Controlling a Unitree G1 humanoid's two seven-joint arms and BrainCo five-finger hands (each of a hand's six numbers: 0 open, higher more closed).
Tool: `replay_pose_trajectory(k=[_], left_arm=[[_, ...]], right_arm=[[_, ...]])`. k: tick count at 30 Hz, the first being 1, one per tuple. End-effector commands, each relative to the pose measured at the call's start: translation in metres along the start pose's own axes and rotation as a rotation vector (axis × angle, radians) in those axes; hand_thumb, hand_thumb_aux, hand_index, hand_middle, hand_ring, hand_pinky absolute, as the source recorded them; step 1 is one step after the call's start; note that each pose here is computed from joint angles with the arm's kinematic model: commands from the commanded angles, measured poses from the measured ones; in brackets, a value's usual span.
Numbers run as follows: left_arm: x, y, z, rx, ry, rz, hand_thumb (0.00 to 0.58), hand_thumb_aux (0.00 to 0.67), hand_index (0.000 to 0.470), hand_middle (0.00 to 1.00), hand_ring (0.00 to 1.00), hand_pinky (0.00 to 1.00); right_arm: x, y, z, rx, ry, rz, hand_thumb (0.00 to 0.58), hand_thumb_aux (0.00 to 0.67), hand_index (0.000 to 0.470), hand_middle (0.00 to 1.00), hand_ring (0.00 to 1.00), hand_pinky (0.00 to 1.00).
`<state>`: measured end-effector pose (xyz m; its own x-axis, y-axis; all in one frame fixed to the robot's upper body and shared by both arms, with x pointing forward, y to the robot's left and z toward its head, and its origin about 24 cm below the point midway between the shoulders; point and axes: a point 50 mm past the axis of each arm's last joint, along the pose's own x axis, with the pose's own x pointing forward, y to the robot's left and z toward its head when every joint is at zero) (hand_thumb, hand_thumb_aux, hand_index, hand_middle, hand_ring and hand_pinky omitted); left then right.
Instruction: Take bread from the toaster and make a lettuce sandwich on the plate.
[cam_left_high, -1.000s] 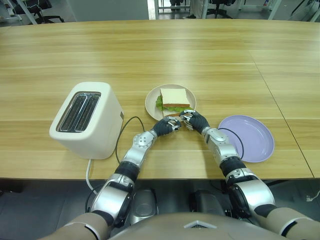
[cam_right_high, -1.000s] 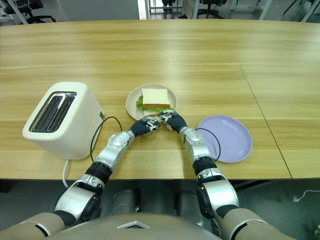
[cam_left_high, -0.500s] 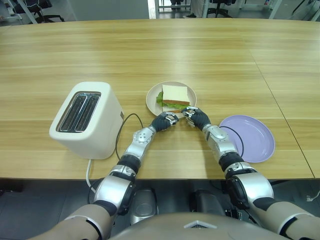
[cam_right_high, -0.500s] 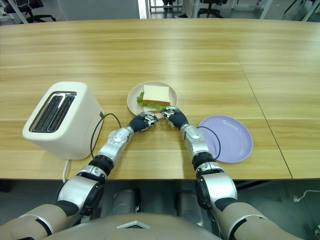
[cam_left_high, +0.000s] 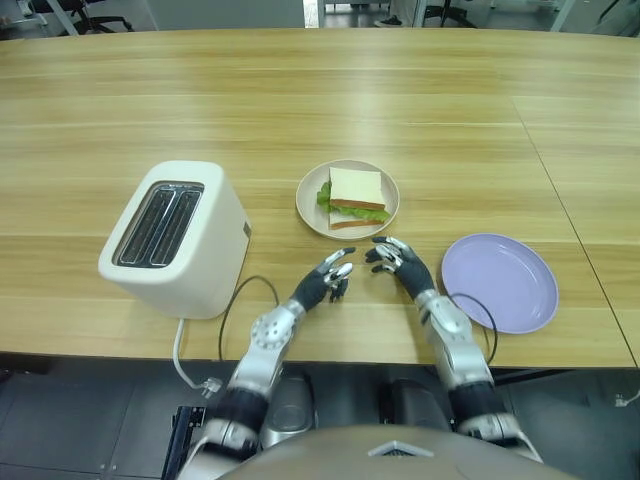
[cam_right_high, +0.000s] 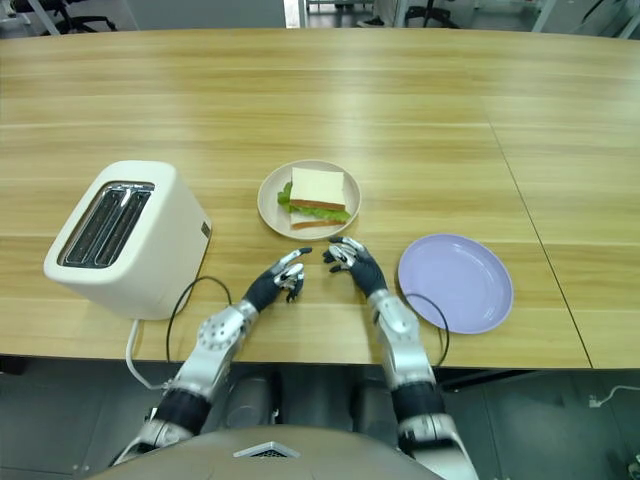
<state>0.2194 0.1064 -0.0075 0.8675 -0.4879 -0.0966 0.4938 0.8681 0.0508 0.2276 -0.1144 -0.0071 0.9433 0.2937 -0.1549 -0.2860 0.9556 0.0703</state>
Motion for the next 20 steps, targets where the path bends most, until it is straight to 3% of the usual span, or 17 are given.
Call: replay_pose_trajectory(k=[1, 11, 20], left_arm=[[-0.005, -0.004, 0.013, 0.004, -0.057, 0.038, 0.000, 0.000, 0.000, 0.00, 0.00, 0.00], [-0.014, -0.003, 0.037, 0.004, -0.216, 0.148, 0.000, 0.000, 0.000, 0.00, 0.00, 0.00], [-0.014, 0.020, 0.062, 0.052, -0.331, 0.400, 0.000, 0.000, 0.000, 0.00, 0.00, 0.00]], right_arm=[[-0.006, -0.003, 0.015, -0.049, -0.075, -0.063, 0.000, 0.000, 0.000, 0.00, 0.00, 0.00], [-0.013, -0.011, 0.026, -0.067, -0.221, -0.168, 0.000, 0.000, 0.000, 0.00, 0.00, 0.00], [-0.011, -0.021, 0.039, -0.091, -0.301, -0.261, 0.000, 0.000, 0.000, 0.00, 0.00, 0.00]])
